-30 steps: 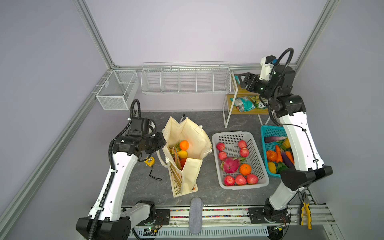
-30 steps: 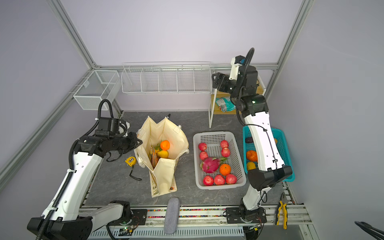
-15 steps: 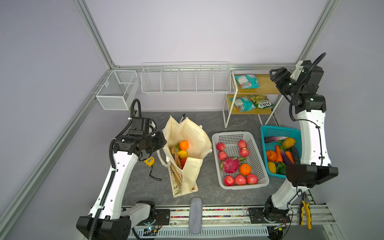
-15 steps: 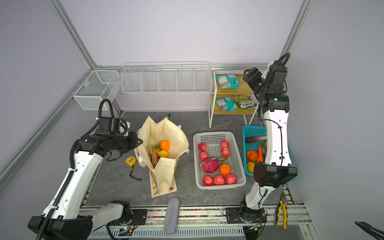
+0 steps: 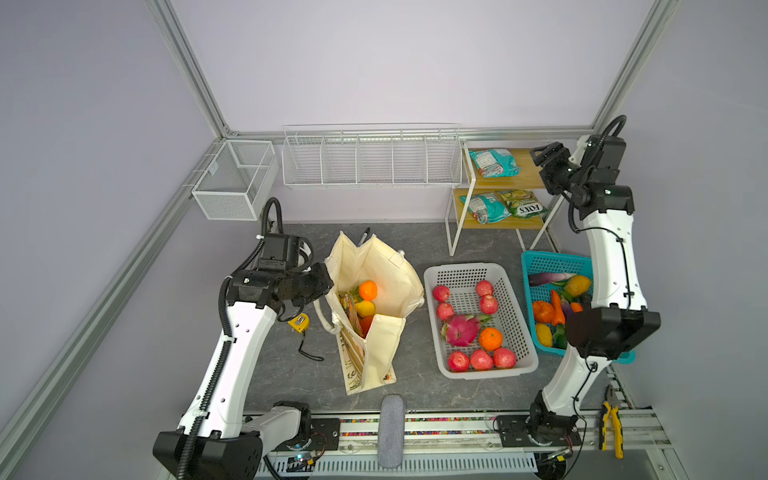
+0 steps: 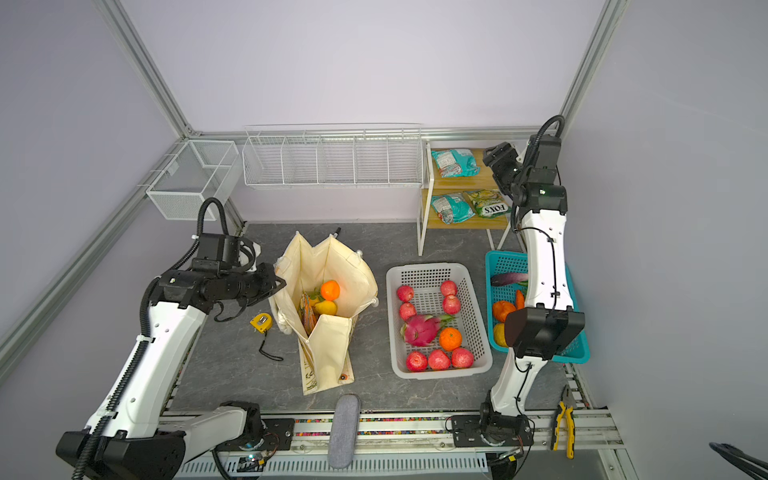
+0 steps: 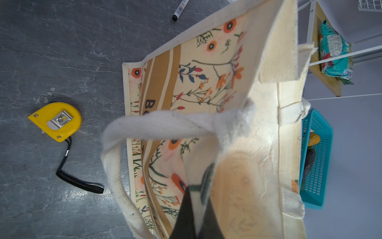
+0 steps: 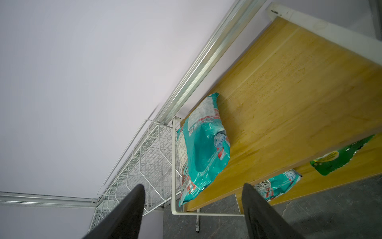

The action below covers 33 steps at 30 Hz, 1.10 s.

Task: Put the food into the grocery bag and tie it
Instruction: 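Grasp the teal snack bag on the top shelf with the right gripper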

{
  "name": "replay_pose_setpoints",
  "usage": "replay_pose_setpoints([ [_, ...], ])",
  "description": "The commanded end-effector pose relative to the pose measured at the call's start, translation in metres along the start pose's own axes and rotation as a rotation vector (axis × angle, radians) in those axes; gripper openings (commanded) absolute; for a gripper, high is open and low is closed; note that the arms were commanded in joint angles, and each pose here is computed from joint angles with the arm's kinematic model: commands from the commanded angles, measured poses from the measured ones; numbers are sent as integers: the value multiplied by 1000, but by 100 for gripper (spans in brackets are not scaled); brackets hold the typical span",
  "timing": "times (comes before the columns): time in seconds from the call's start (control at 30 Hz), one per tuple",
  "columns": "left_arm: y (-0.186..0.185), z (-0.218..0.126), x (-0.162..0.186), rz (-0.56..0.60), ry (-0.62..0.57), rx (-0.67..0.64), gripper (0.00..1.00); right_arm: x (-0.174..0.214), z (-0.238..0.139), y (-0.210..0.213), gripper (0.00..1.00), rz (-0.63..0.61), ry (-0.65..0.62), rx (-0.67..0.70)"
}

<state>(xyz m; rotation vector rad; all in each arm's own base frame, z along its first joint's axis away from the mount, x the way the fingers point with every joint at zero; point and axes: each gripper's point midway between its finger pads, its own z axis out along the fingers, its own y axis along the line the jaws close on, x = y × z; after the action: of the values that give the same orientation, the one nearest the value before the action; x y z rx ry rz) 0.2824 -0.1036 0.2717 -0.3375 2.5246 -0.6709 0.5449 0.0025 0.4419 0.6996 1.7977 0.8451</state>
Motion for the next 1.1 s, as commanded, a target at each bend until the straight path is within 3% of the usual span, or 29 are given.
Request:
replay_pose_setpoints([
  [0.0, -8, -4, -4, 11, -16, 30, 0, 3, 14, -2, 76, 58, 35, -24],
  [1.07, -12, -8, -18, 3, -43, 13, 0, 26, 89, -16, 72, 105, 97, -50],
])
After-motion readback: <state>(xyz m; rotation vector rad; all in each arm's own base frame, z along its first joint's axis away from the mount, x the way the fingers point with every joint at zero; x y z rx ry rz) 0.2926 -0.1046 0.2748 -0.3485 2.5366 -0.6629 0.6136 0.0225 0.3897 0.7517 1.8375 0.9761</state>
